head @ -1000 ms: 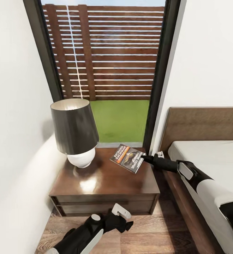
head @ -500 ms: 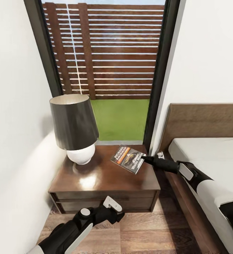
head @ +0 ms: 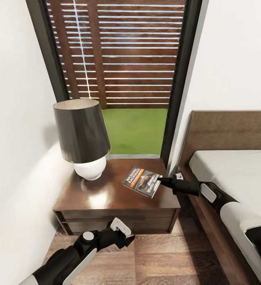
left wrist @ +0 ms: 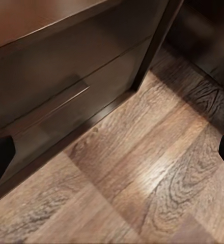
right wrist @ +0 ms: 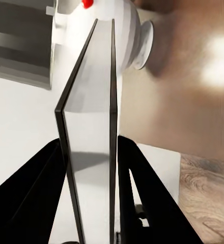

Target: In the bedroom, move the book from the bed onto either nightstand, and place the two sandals side by side next to the bed.

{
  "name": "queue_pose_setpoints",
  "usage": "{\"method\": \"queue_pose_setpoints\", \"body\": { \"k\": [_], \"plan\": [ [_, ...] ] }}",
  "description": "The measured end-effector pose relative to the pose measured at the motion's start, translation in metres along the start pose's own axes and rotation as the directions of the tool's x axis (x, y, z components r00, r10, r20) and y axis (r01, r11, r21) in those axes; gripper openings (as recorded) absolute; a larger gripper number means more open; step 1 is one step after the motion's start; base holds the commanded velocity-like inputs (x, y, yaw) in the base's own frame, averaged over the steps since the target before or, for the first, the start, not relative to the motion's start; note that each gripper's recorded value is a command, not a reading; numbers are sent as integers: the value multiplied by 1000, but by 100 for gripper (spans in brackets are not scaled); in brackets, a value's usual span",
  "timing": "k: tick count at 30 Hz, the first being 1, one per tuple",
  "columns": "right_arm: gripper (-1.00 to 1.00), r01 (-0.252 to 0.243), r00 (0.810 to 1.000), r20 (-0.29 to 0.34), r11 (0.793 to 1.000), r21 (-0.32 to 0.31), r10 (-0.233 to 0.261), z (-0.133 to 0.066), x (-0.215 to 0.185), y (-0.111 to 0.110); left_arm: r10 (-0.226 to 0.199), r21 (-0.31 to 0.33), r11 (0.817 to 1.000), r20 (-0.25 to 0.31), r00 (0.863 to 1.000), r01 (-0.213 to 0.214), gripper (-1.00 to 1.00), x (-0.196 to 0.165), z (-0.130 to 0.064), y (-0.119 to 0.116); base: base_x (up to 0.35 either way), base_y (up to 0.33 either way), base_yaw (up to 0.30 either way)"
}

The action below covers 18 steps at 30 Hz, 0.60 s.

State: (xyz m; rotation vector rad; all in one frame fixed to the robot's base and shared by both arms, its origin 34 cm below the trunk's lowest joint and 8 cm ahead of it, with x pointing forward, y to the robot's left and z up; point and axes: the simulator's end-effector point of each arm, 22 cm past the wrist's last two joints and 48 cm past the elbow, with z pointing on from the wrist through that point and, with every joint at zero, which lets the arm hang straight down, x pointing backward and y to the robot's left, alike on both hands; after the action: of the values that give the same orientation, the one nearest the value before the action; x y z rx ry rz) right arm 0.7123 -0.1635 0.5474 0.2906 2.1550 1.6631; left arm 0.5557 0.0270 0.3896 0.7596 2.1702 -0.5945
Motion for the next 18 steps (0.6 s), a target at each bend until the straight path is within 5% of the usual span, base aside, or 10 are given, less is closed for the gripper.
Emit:
{"method": "queue_pose_setpoints", "body": {
  "k": [11,18],
  "plan": [
    [-100,-58,998,-9,998,24,58,-3,7,-15,1,16,1000,22,1000,-2,100,-10,2,-10,8,0,0],
    [-100,-62,998,-8,998,25,62,-3,7,-16,5,22,1000,30,1000,-5,100,-14,2,-13,184,0,0]
  ]
}}
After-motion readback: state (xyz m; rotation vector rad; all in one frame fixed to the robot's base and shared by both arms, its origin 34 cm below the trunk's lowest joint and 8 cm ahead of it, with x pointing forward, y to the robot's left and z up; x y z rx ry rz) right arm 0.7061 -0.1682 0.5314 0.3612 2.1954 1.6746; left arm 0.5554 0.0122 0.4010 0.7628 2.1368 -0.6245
